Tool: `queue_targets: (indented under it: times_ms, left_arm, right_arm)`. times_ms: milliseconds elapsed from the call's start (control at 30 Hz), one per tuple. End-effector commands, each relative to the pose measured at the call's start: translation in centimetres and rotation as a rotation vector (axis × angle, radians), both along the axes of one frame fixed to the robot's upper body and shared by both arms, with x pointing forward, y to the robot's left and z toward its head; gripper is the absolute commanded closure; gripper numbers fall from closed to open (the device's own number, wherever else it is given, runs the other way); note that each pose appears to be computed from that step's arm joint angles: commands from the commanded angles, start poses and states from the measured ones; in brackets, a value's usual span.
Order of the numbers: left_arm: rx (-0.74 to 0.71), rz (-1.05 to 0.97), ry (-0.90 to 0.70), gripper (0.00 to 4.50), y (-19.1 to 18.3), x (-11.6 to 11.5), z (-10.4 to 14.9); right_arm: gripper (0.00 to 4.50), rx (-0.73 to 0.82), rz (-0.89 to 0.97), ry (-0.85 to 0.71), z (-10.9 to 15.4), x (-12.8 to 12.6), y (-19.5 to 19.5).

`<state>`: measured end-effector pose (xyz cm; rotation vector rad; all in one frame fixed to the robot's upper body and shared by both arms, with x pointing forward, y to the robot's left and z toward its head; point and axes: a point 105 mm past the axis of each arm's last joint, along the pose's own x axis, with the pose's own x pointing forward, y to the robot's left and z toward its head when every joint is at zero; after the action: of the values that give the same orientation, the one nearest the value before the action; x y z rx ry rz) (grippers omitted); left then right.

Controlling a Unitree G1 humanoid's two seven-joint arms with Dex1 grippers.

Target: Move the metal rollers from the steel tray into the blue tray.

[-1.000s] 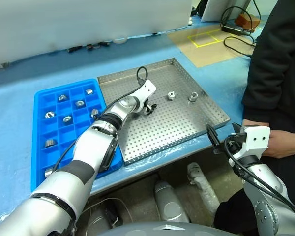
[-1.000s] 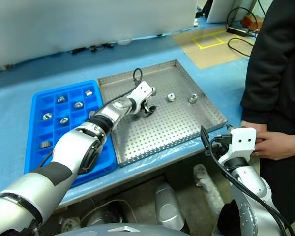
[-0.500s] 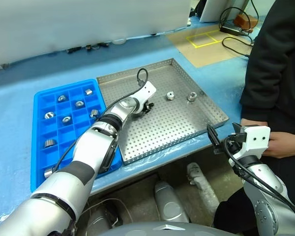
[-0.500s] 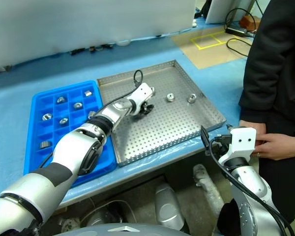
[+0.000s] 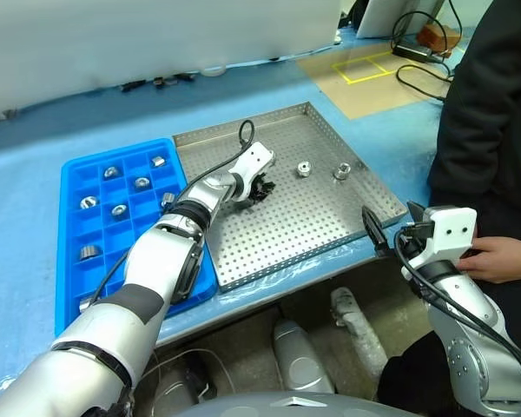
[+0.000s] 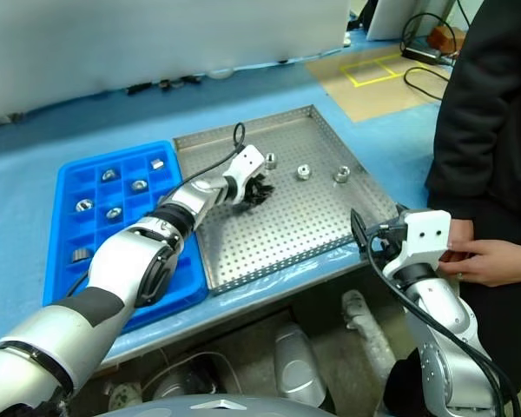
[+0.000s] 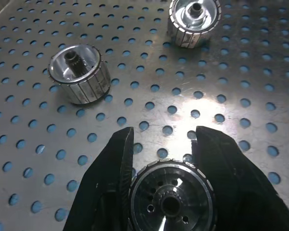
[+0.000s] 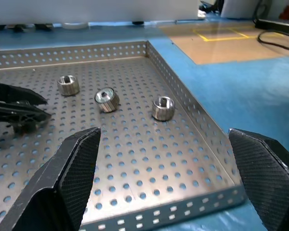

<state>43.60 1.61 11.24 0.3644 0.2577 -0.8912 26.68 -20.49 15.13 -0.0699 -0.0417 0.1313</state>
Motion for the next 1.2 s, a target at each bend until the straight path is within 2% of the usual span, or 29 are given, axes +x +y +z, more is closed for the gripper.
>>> queue_targets:
  times_ms: [33, 200, 300, 433, 633, 867, 1033, 1200]
  left_arm:
    - [-0.129, -0.107, -0.128, 2.80, -1.3, 0.4, 6.3]
    - [-0.200, -0.247, -0.213, 2.80, -0.6, -0.2, 11.0]
    - [-0.218, -0.325, -0.246, 2.80, 1.2, -0.8, 12.9]
    - [-0.223, -0.343, -0.265, 2.80, 4.5, -1.1, 14.0]
    - [-0.194, -0.240, -0.274, 2.80, 9.1, -1.2, 13.1]
    - [-0.157, -0.193, -0.250, 2.80, 12.0, -3.6, 10.8]
    - [-0.154, -0.181, -0.212, 2.80, 12.5, -5.3, 9.0]
    - [-0.172, -0.237, -0.119, 2.80, 10.4, -6.7, 6.4]
  right_arm:
    - [0.00, -0.018, 0.059, -0.052, 1.8, 0.7, 0.7]
    - [0.00, -0.044, 0.198, -0.091, 3.7, 2.6, 2.7]
    - [0.00, -0.062, 0.326, -0.106, 4.8, 3.8, 4.6]
    - [0.00, -0.066, 0.510, -0.122, 6.1, 5.1, 7.5]
    - [0.00, -0.064, 0.691, -0.123, 6.5, 6.9, 11.0]
    - [0.00, -0.035, 0.823, -0.115, 6.1, 7.2, 13.9]
    - [0.00, -0.022, 0.858, -0.105, 5.8, 7.0, 14.6]
    - [0.00, -0.015, 0.866, -0.099, 5.6, 6.7, 14.9]
